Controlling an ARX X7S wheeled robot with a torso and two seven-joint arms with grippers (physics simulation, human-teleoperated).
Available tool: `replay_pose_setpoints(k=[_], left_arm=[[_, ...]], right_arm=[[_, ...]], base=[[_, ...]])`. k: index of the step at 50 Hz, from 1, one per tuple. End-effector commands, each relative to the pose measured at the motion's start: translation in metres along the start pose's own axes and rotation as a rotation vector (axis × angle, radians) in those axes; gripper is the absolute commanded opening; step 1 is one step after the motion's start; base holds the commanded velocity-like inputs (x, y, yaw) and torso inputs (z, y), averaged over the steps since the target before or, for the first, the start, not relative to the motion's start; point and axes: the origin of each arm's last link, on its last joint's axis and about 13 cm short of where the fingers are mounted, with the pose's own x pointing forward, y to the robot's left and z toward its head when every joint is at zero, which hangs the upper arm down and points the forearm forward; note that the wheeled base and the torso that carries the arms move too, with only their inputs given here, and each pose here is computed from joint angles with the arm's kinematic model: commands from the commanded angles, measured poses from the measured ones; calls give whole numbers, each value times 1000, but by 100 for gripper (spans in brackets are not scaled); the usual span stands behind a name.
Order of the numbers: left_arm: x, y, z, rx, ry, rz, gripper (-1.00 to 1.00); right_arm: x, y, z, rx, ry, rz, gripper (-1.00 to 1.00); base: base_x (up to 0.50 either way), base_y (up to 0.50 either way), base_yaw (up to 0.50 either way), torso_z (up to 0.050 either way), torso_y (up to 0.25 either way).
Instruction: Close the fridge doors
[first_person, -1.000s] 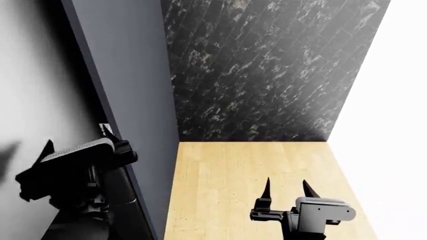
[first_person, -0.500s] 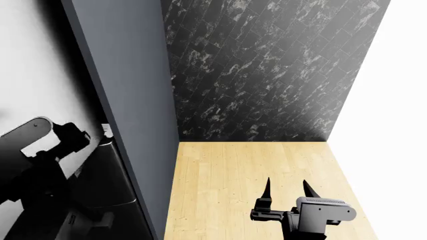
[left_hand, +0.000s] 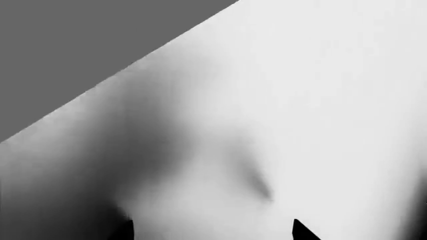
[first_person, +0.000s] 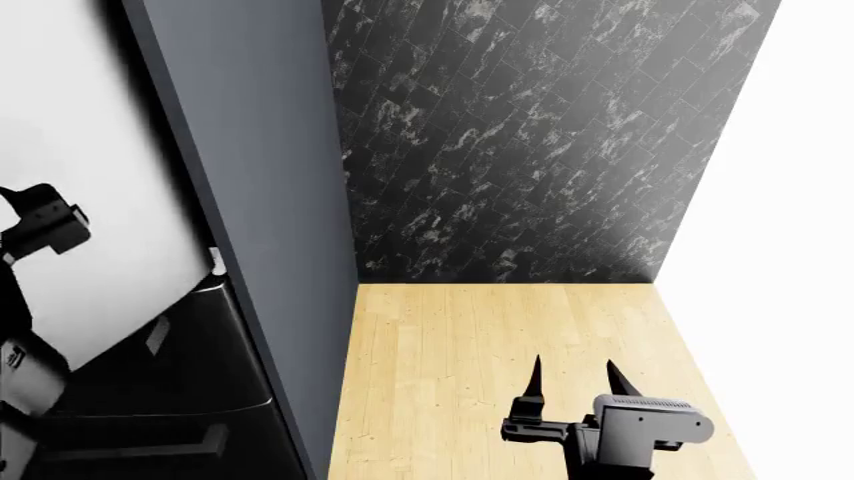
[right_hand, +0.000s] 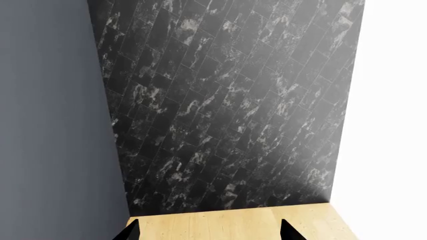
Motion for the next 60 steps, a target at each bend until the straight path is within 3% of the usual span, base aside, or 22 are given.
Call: replay_pose_setpoints(k=[1,6,10,16,21,39,44,47,53,60], left_arm=[[26,11,59,127,-13,-27,100],[40,6,87,160,0,-61,100],[55,-11,104,227,34,-121,100],[70,-35,102,293,91,-173,100],[80,-45,96,281,124,-180,100],[77,-38,74,200,136,-177,100],[56,-39,47,140,59,-220,100],[38,-42,15,113,42,-261,100],[-21,-26,-24,-23,-95,-337,100],[-88,-6,-62,37,-168,-416,100]], right_arm=[[0,0,0,-1,-1,-1,100],[0,0,0,1,-3,0,100],[-1,0,0,1,-4,1,100],[-1,0,0,4,-5,2,100],[-1,-1,0,6,-5,2,100],[-1,-1,0,6,-4,-1,100],[-1,-1,0,8,-3,-2,100],[-1,-1,1,7,-3,-2,100],[-2,-1,1,6,-2,-4,100],[-1,-1,0,2,-1,-3,100]], base=[[0,0,0,0,10],[0,0,0,0,0],[0,0,0,0,0],[0,0,0,0,0],[0,0,0,0,0],[0,0,0,0,0],[0,0,0,0,0],[0,0,0,0,0],[0,0,0,0,0],[0,0,0,0,0]])
